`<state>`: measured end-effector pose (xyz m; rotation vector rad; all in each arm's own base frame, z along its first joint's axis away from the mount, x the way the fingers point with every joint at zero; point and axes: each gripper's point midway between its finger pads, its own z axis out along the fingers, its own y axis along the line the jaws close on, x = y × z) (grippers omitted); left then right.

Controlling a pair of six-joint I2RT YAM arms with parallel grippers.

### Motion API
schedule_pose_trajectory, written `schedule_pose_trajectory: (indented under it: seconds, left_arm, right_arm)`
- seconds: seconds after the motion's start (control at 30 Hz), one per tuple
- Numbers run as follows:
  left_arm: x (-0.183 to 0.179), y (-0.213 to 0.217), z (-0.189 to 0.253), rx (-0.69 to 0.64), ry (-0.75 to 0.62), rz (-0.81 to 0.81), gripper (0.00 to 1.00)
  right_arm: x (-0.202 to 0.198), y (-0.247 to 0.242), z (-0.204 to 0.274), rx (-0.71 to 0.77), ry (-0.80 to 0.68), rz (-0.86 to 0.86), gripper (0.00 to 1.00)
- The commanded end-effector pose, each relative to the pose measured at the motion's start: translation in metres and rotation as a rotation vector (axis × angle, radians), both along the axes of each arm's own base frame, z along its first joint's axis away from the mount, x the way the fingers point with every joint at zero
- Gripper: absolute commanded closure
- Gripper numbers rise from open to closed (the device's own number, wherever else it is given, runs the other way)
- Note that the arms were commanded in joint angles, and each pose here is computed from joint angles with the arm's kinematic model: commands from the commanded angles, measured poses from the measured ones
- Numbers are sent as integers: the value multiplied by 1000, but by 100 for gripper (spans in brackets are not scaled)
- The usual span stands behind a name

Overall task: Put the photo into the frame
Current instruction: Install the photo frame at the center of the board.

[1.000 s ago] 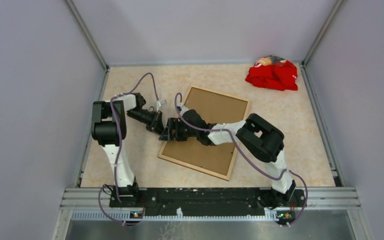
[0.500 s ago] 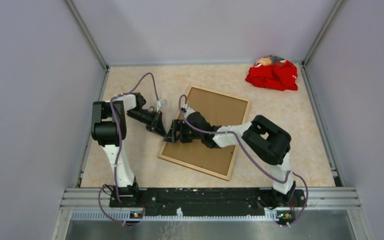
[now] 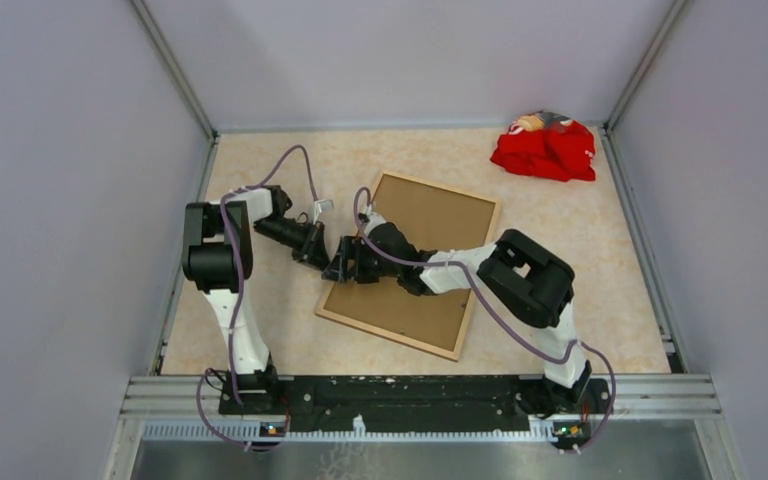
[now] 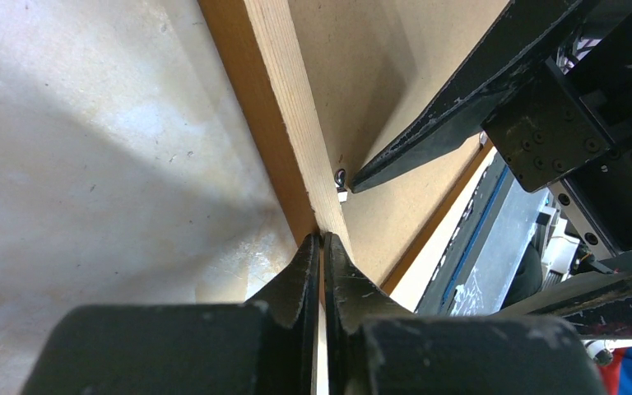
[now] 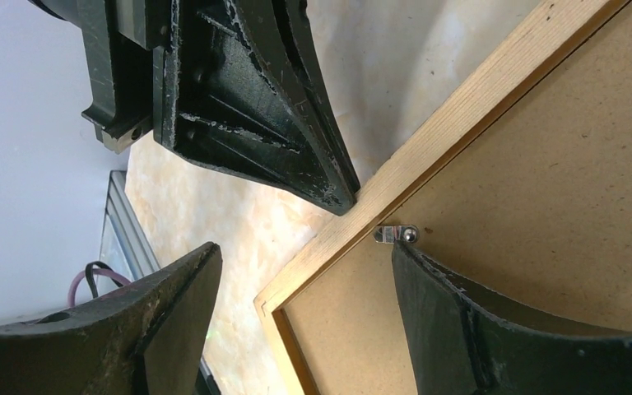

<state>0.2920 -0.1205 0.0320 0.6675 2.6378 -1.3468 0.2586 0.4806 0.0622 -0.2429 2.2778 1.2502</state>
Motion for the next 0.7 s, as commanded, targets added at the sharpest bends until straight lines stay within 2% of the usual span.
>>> schedule_pose_trajectory:
  seconds: [0.0, 0.23, 0.67]
  left_arm:
    - [2, 5, -6, 50, -67, -34, 94]
    - [4, 5, -5, 50, -69, -34, 94]
    - [3, 4, -3, 48, -66, -36, 94]
  right_arm:
    - [-5, 8, -5, -12, 3, 0, 24]
    - [-6, 14, -10, -17, 14, -5, 25]
    - [13, -1, -21, -95, -29, -137, 27]
